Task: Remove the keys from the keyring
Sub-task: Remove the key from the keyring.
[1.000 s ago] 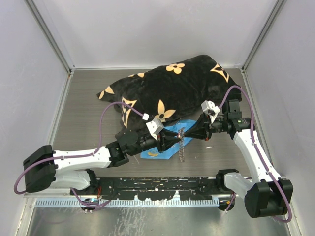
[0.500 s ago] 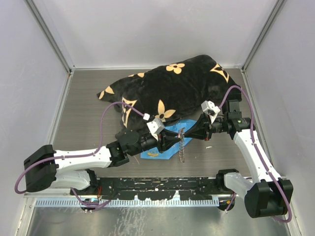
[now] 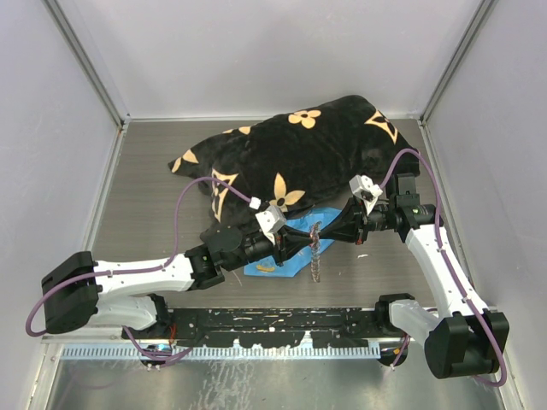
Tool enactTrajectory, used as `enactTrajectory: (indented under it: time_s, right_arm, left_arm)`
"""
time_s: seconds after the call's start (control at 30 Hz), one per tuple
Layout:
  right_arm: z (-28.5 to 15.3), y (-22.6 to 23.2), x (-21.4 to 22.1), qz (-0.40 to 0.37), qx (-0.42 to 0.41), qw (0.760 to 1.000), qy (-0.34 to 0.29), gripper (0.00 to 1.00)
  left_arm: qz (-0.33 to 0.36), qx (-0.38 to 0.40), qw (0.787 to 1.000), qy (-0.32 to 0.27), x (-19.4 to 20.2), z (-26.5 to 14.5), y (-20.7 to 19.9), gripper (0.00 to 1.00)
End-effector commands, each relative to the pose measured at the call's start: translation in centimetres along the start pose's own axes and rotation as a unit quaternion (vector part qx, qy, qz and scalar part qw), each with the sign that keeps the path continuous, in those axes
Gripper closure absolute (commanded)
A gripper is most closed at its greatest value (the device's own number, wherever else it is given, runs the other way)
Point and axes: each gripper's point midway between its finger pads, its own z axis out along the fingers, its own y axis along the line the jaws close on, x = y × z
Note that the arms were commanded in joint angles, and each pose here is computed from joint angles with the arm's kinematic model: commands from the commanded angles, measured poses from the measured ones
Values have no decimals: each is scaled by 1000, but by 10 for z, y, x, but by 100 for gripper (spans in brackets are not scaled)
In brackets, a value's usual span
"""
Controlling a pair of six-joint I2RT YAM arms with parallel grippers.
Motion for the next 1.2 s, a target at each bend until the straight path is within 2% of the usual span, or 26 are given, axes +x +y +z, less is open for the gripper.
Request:
enactTrajectory:
  time_s: [0.0,0.13,0.17,0.87,1.17]
  right_arm:
    - [1,12,-25,-28,-36,998,-35,99]
    - [1,12,-25,-27,-36,998,-35,99]
    - [1,12,-25,-26,-36,998,-35,99]
    - [2,11,-23,-25,-39,998,-35,99]
    - [3,11,-20,-25,-39,998,-35,99]
  left_arm:
    - [2,3,999,-37,-29,7,-5,86]
    - [1,4,999,-35,-28,7,-5,99]
    - [1,5,999,-34,-28,7,-5,100]
    - [11,37,999,24,-4,9,-15,100]
    - [11,44,999,26,-6,10,-18,100]
